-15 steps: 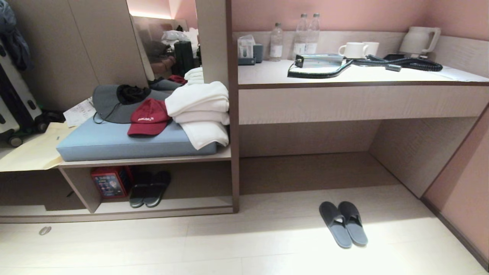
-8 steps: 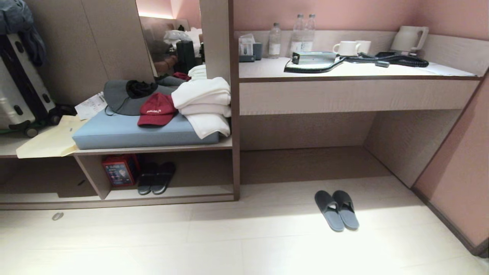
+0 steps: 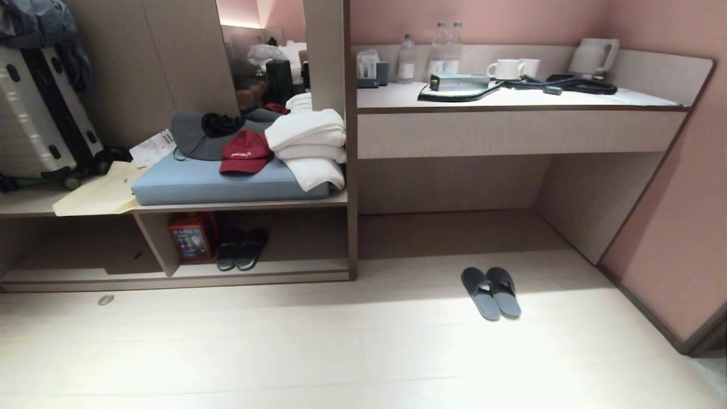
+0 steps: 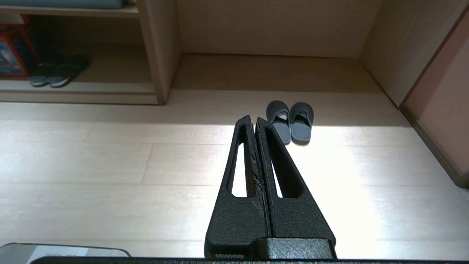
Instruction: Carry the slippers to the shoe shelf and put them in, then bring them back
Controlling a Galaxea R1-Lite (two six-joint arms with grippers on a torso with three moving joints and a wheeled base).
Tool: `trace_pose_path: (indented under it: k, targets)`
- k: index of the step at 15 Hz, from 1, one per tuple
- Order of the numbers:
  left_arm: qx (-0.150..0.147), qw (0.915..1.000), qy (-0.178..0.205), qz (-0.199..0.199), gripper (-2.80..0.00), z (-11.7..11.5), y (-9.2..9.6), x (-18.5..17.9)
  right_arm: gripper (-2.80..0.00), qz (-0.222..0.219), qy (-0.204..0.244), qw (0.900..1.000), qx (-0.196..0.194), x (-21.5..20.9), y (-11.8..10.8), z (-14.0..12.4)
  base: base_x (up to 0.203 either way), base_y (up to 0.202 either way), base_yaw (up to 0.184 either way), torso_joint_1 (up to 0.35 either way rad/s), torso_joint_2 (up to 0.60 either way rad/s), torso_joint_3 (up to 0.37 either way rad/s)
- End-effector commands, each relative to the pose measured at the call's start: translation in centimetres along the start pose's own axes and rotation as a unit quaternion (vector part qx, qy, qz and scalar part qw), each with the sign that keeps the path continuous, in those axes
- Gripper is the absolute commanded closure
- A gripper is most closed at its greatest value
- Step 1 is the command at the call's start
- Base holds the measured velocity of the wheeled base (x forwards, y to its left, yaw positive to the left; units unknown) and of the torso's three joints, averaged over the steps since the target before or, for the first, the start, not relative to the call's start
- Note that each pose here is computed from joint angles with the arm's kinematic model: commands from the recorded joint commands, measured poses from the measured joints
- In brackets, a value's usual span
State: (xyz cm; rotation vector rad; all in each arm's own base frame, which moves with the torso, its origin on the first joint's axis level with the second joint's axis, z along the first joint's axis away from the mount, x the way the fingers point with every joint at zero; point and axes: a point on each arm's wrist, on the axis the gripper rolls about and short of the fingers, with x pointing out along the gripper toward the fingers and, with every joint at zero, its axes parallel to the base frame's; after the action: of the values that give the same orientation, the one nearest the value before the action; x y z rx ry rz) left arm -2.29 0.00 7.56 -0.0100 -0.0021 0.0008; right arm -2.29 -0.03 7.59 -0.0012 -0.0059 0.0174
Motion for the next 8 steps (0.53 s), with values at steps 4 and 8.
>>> trace_pose_path:
  k: [4, 8]
  targets:
    - [0.000, 1.0000, 0.000, 0.000, 0.00, 0.00, 0.00, 0.01, 0.00, 0.000, 0.001, 1.000, 0.000, 0.02, 0.00, -0.04, -0.196, 0.000, 0.002, 0.003, 0.00, 0.002]
    - [0.000, 1.0000, 0.001, 0.000, 0.00, -0.04, 0.00, 0.02, 0.00, 0.000, 0.002, 1.000, 0.000, 0.02, 0.00, -0.06, -0.197, 0.000, 0.001, 0.004, 0.00, 0.002]
